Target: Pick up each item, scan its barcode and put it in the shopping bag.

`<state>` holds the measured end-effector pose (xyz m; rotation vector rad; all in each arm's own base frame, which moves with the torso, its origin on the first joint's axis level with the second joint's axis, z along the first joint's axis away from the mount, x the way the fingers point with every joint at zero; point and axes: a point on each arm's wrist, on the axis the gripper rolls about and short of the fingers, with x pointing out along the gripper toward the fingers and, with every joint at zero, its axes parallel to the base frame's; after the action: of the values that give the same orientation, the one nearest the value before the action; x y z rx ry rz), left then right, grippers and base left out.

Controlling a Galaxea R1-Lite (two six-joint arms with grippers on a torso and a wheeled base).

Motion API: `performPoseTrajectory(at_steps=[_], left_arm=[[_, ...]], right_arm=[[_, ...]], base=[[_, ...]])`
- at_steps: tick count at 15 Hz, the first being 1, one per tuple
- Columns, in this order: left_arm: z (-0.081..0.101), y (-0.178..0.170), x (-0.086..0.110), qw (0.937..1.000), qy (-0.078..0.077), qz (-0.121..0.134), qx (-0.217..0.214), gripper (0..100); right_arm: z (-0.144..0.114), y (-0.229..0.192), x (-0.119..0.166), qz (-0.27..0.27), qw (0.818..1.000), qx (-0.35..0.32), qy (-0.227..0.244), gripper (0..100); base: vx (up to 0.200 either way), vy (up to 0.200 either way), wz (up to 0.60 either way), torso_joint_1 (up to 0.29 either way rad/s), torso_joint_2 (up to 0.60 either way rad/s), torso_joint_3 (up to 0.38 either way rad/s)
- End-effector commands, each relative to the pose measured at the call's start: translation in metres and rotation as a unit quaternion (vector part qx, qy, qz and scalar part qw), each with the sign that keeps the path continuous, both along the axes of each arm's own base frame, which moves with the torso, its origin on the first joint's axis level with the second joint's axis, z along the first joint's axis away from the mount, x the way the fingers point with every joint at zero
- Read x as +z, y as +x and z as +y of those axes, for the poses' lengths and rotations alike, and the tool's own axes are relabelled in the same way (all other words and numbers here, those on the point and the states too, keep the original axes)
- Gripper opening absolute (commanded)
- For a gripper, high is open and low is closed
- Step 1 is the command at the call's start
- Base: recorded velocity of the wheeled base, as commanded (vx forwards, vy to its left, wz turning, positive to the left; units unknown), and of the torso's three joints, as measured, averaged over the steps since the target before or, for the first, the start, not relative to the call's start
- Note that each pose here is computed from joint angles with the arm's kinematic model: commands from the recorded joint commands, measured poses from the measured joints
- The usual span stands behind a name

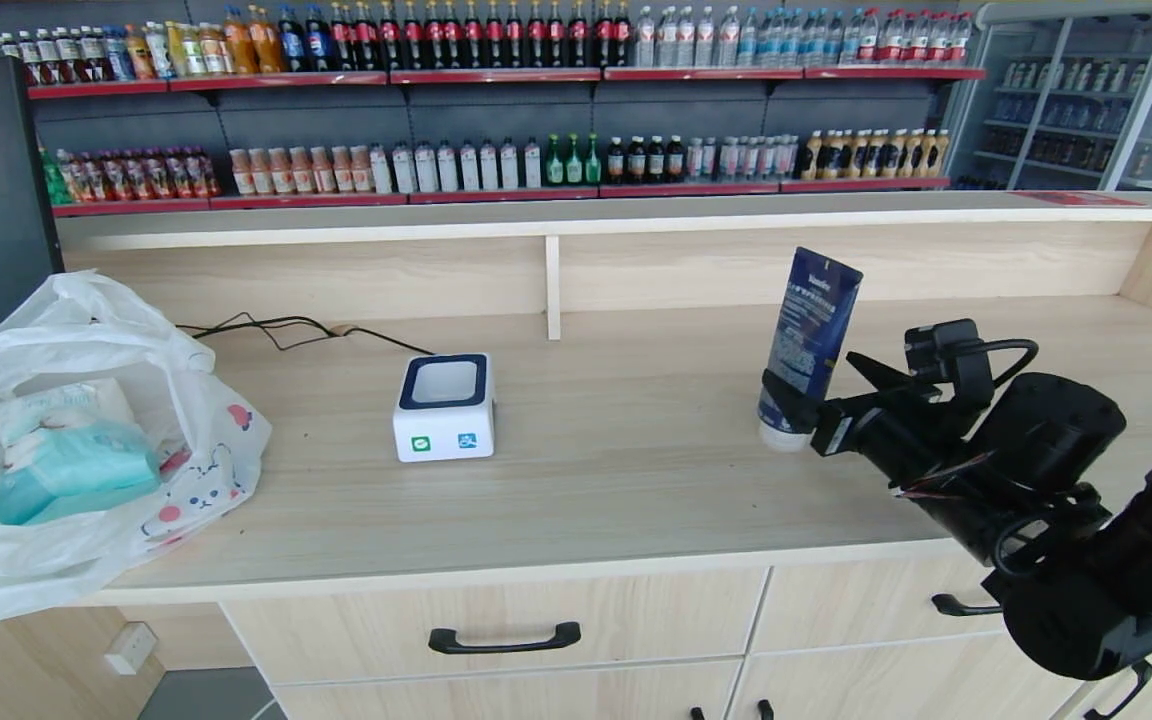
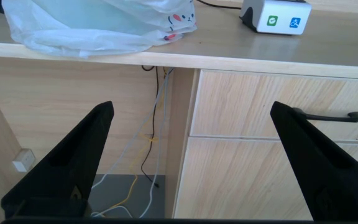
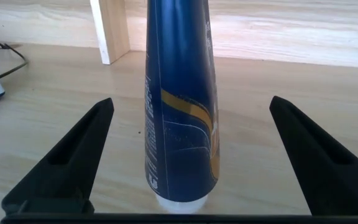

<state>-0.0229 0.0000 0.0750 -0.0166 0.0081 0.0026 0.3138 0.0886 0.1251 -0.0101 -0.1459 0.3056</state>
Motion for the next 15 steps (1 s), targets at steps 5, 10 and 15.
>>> performPoseTrajectory(at_steps=[5,10,15], left_arm=[[0.000,0.000,0.000,1.0000,0.000,0.001,0.000,100],[0.000,0.000,0.000,1.0000,0.000,0.001,0.000,100],[0.000,0.000,0.000,1.0000,0.000,0.001,0.000,100]], right_arm=[[0.011,0.011,-0.005,-0.009,1.000,0.007,-0.013,100],[0.016,0.013,-0.008,-0.007,1.000,0.014,-0.016,100],[0.018,0.018,-0.007,-0.013,1.000,0.013,-0.015,100]], base=[[0.000,0.000,0.00,0.000,0.00,0.000],[0.000,0.000,0.00,0.000,0.00,0.000],[0.000,0.000,0.00,0.000,0.00,0.000]])
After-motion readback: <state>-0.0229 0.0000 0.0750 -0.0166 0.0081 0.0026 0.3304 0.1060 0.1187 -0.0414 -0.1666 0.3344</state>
